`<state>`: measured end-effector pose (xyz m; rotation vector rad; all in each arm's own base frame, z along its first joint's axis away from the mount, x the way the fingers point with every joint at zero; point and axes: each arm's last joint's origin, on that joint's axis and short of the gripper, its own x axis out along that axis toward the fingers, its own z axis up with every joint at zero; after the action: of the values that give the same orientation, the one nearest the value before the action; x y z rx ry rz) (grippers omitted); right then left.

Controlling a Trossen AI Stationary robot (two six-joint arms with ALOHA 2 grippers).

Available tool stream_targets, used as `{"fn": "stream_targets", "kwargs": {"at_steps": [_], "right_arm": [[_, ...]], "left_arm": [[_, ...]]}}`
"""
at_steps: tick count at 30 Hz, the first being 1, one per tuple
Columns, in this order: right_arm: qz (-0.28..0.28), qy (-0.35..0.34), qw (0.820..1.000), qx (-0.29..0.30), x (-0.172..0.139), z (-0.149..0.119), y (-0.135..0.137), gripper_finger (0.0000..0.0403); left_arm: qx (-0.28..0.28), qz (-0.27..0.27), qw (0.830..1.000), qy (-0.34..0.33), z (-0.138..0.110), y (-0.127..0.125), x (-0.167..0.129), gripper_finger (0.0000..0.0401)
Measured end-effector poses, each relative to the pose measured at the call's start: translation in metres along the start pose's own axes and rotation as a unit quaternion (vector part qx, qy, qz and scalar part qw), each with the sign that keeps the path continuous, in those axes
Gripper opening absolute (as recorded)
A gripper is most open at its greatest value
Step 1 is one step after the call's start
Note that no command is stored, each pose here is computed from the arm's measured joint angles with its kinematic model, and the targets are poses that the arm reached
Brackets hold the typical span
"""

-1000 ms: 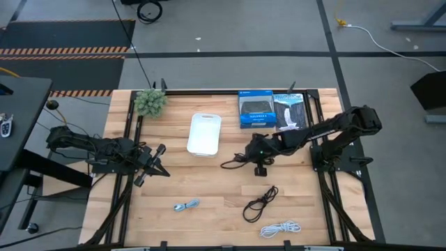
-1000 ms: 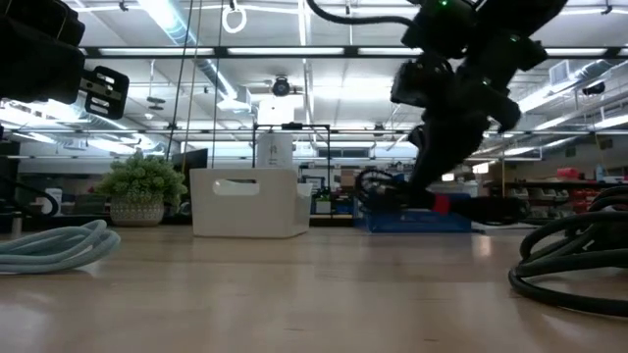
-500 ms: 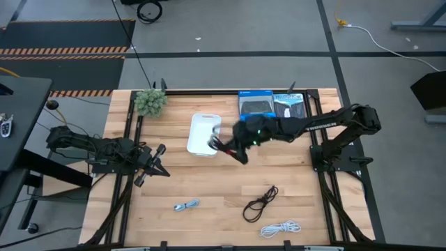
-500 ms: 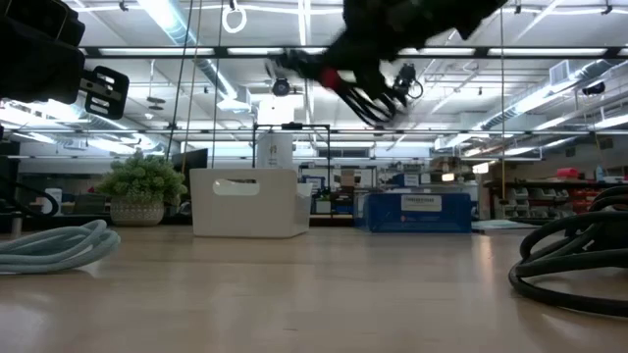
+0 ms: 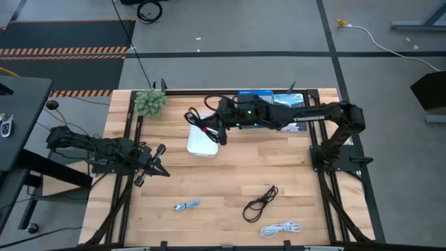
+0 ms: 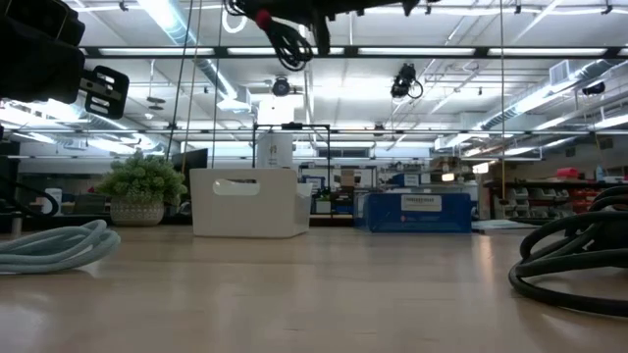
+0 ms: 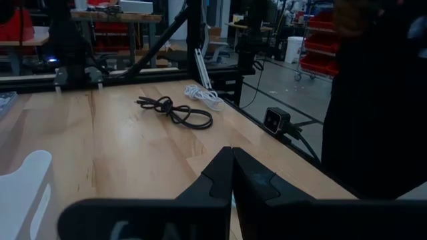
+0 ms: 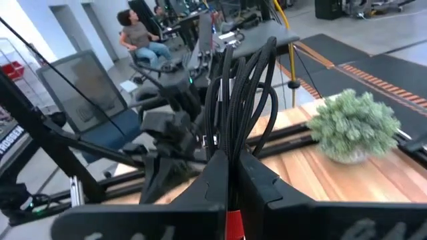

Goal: Pick and place USB-C Cables
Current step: Put the top black charger cable into the white bin

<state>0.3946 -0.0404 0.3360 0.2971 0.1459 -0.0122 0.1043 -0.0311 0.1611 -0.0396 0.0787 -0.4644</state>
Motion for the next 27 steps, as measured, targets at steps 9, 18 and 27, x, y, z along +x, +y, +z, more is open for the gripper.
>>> {"fn": "stream_targets", "kwargs": {"at_steps": [9,18,27], "right_arm": [[0.025,-0.006,1.0,0.004,0.024,0.009,0.003,0.0018],[0.032,-0.049,0.998,-0.01,0.022,0.037,0.01,0.0018],[0.029,-0.084,0.995,-0.05,0.006,0.088,0.019,0.0018]], "left_arm": [[0.0,0.0,1.0,-0.001,0.0,0.0,0.0,0.0011],[0.0,0.0,1.0,-0.001,0.0,0.0,0.0,0.0011],[0.0,0.0,1.0,-0.001,0.0,0.0,0.0,0.0011]]}}
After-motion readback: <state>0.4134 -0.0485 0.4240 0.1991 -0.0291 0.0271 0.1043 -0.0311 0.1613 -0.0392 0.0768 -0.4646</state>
